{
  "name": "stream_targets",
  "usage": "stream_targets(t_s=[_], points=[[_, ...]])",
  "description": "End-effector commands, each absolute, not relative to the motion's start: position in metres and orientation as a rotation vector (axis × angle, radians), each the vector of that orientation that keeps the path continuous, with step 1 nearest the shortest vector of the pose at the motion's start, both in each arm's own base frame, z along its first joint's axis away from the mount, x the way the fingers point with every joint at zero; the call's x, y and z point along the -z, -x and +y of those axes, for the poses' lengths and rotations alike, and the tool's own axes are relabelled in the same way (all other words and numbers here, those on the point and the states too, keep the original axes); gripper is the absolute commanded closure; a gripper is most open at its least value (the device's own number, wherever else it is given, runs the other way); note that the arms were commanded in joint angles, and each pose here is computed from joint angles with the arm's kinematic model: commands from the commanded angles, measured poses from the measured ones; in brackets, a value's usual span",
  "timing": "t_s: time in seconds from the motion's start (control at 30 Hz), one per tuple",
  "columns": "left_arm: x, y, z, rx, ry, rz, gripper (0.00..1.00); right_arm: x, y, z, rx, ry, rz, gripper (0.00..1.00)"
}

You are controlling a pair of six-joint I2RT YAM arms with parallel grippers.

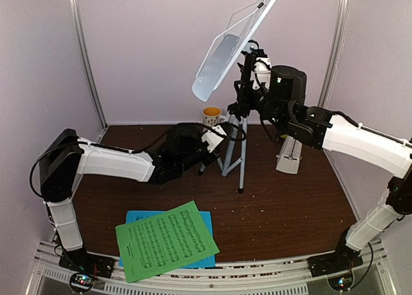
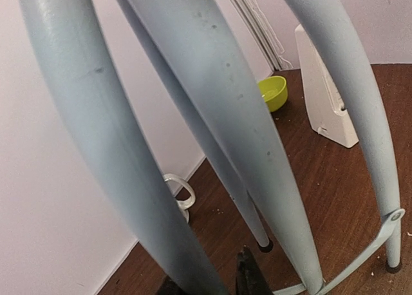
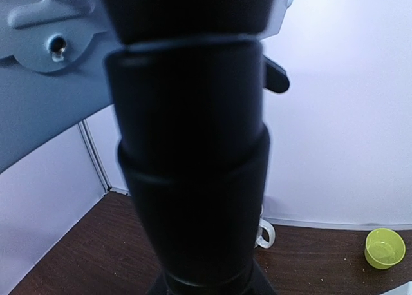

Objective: Set up the instrument practice props

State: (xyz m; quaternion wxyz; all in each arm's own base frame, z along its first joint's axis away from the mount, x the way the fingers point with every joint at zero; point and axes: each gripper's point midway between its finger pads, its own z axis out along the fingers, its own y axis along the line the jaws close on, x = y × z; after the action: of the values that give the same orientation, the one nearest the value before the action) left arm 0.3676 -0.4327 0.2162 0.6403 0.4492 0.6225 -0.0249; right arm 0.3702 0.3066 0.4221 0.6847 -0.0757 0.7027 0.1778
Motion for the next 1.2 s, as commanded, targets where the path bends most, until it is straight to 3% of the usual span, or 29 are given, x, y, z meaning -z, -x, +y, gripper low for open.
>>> stream_targets(t_s=[0.0,0.8,1.17], points=[[-0.096,-0.353,-0.392,-0.226,-1.514,1.504,1.00,-0.571,-0.336,0.263,-0.559,0.039,1.198,1.00],[-0.060,-0.345,-0.375,-0.215,-1.607,1.521,1.00,-0.602,-0.339,0.255,-0.537,0.104,1.129,1.00],[-0.078,-0.344,-0.388,-0.131,-1.548,1.526,1.00,-0.558,-0.347,0.292,-0.660,0.199,1.184,1.00]])
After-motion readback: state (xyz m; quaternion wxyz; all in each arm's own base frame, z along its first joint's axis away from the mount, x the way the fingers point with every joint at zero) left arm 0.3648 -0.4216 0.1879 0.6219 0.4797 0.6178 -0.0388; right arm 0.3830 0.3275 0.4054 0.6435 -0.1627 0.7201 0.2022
